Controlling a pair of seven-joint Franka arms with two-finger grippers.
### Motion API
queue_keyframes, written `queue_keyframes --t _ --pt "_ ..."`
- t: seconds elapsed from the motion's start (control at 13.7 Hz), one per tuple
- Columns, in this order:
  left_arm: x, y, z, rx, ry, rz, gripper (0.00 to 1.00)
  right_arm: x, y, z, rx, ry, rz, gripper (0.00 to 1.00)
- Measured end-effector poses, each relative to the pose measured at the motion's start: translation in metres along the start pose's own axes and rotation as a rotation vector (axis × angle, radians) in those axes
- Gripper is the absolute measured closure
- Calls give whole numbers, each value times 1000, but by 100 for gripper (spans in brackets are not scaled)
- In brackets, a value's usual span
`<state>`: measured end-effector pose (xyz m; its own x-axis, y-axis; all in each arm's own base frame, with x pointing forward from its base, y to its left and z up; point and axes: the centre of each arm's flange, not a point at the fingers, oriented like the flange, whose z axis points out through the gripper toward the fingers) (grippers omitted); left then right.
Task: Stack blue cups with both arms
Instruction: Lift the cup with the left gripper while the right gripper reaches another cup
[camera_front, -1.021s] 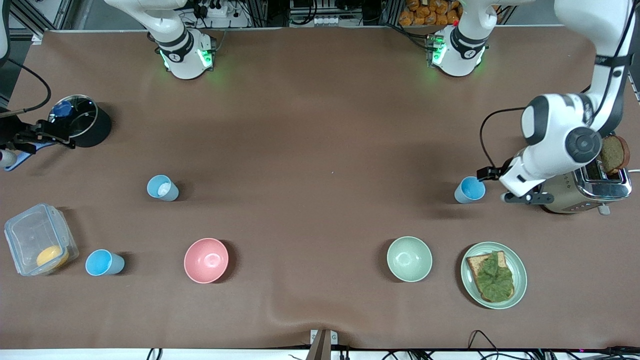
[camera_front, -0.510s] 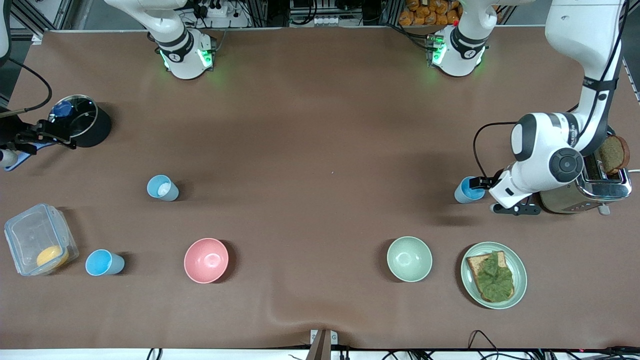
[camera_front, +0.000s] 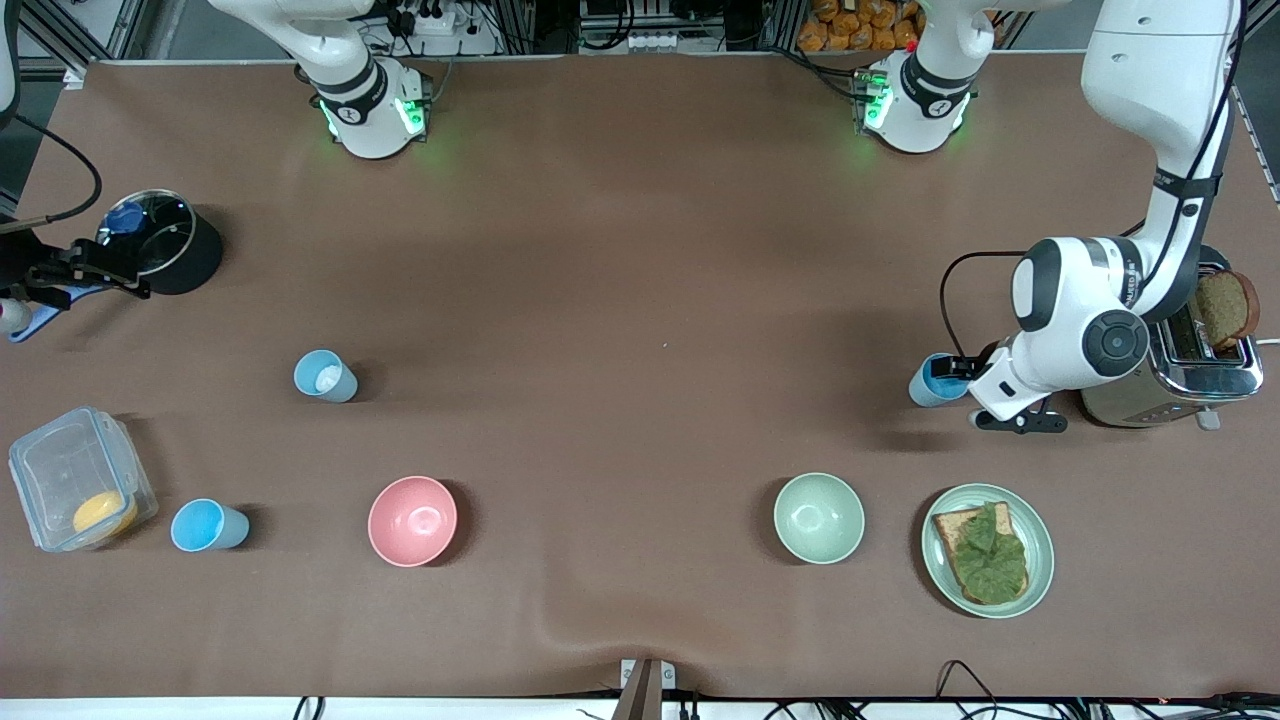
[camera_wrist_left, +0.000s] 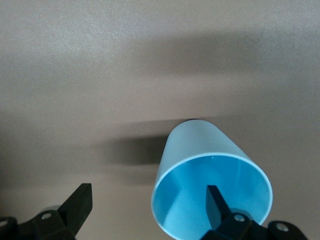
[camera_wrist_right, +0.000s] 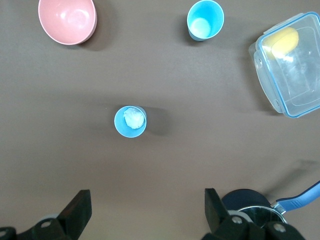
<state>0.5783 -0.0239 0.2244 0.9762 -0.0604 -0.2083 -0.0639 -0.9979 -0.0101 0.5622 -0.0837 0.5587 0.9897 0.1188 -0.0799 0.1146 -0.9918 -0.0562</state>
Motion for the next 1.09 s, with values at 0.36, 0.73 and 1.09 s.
queue_keyframes --t 0.36,0.73,1.09 --pt "1 0 0 0 1 -1 40 0 0 -5 -2 7 -1 0" --pt "2 1 -1 -2 4 -2 91 14 -39 13 3 -32 -52 0" --pt "8 -3 -14 -4 32 -10 96 58 -84 101 -6 -132 -85 0"
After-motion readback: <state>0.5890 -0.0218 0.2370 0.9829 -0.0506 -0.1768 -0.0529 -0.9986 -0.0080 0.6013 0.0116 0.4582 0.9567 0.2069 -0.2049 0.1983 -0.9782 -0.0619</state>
